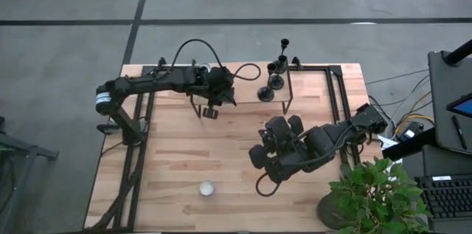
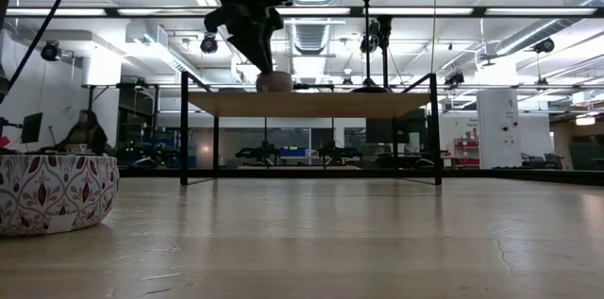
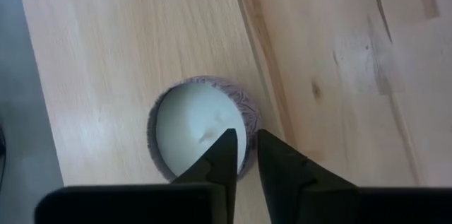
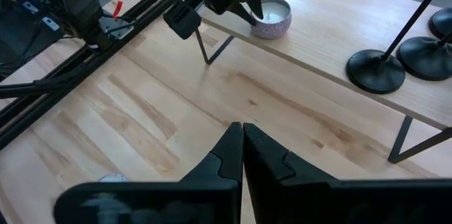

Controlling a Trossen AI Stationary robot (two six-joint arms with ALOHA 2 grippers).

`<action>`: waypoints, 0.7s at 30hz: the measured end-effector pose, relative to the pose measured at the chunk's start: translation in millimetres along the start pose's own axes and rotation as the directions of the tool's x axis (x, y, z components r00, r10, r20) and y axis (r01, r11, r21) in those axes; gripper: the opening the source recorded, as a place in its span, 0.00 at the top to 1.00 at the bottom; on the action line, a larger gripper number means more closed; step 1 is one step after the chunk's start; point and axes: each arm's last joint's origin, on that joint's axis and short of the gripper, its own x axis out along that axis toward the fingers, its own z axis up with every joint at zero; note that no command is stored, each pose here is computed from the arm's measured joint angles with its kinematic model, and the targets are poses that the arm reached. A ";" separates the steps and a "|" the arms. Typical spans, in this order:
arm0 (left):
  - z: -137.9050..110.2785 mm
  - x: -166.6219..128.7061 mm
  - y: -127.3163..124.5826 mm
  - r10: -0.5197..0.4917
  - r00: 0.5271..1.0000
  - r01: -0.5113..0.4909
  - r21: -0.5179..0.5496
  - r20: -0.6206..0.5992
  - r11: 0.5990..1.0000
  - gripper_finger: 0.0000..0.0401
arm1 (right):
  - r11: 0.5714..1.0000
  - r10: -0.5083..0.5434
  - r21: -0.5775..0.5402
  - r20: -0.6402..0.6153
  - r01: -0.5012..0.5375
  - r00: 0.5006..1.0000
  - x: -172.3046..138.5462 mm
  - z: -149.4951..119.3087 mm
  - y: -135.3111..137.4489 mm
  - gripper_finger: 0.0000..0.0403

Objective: Pick & Place candle stick holders
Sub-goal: Put the purple scented candle on the shelf aligned with the other scented candle

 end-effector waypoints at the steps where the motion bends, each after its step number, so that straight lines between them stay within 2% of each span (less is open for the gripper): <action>1: 0.0 0.1 0.0 -0.001 1.000 0.001 0.000 -0.001 1.000 0.89 | 1.000 0.000 0.000 0.001 0.000 1.000 0.0 0.0 0.0 0.98; 6: 0.4 5.4 -0.7 -0.012 1.000 0.012 -0.004 -0.014 1.000 0.99 | 1.000 -0.001 0.001 0.003 0.001 1.000 0.0 0.1 0.0 0.98; 13: -0.3 9.3 -0.5 -0.008 0.999 0.008 -0.001 -0.034 1.000 0.95 | 1.000 0.000 0.005 0.003 0.000 1.000 0.0 0.1 0.0 0.98; 21: -8.0 10.1 3.6 -0.011 0.996 0.009 -0.024 -0.086 1.000 0.99 | 1.000 -0.002 0.009 0.015 0.002 1.000 -0.2 0.3 0.1 0.98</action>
